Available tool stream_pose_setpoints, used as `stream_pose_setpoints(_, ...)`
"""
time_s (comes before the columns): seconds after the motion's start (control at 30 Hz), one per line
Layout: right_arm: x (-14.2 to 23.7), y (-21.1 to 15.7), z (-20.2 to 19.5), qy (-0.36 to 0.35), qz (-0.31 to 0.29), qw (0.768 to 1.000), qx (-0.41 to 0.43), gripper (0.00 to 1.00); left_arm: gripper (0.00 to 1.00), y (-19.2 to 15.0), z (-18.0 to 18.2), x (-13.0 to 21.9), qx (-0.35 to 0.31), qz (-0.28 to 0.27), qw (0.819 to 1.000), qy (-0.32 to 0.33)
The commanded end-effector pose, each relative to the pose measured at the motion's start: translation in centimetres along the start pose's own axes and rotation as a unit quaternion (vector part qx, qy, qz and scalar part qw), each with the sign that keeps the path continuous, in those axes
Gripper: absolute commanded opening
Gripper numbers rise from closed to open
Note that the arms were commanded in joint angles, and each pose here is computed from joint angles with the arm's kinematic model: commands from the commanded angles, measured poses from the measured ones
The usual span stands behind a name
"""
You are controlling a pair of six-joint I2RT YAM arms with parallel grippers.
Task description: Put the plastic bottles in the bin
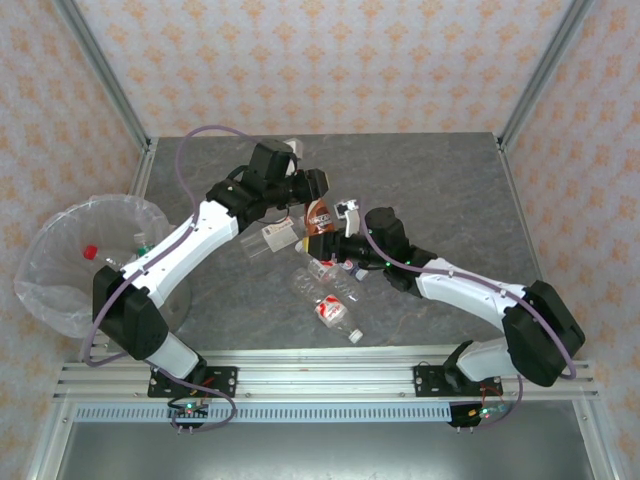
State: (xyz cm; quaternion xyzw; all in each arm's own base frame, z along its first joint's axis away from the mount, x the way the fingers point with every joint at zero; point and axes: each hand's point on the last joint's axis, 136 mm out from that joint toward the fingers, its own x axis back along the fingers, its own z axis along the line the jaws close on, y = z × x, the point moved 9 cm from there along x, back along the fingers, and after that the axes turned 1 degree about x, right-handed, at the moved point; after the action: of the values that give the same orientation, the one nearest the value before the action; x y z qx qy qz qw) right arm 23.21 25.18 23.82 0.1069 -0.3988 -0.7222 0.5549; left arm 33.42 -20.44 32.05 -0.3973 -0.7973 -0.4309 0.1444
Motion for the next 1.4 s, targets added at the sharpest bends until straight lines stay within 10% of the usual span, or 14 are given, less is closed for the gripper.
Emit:
stream_pose_setpoints(0.0, -0.1, 1.4, 1.3, 0.024, -0.021, 0.999, 0.03, 0.0, 0.4, -0.1, -0.3, 0.4, -0.013, 0.011, 1.0, -0.003)
stream_pose_setpoints(0.63, 0.5, 1.3, 0.5, -0.029, -0.036, 0.997, 0.059, 0.75, 0.27, 0.5, 0.1, 2.2, -0.017, -0.03, 0.999, 0.028)
stream_pose_setpoints(0.7, 0.8, 1.2, 0.5, -0.034, -0.04, 0.996, 0.066, 0.98, 0.25, 0.5, 0.2, 2.2, -0.016, -0.031, 0.999, 0.033)
stream_pose_setpoints(0.97, 2.1, 0.8, -0.1, -0.082, -0.057, 0.99, 0.104, 0.99, 0.0, 0.9, 1.0, 3.0, 0.0, -0.047, 0.998, 0.046)
stream_pose_setpoints(1.37, 3.5, 0.7, -2.6, -0.213, -0.114, 0.966, 0.093, 0.99, 0.0, 0.9, 1.9, 5.5, 0.002, -0.087, 0.994, 0.058)
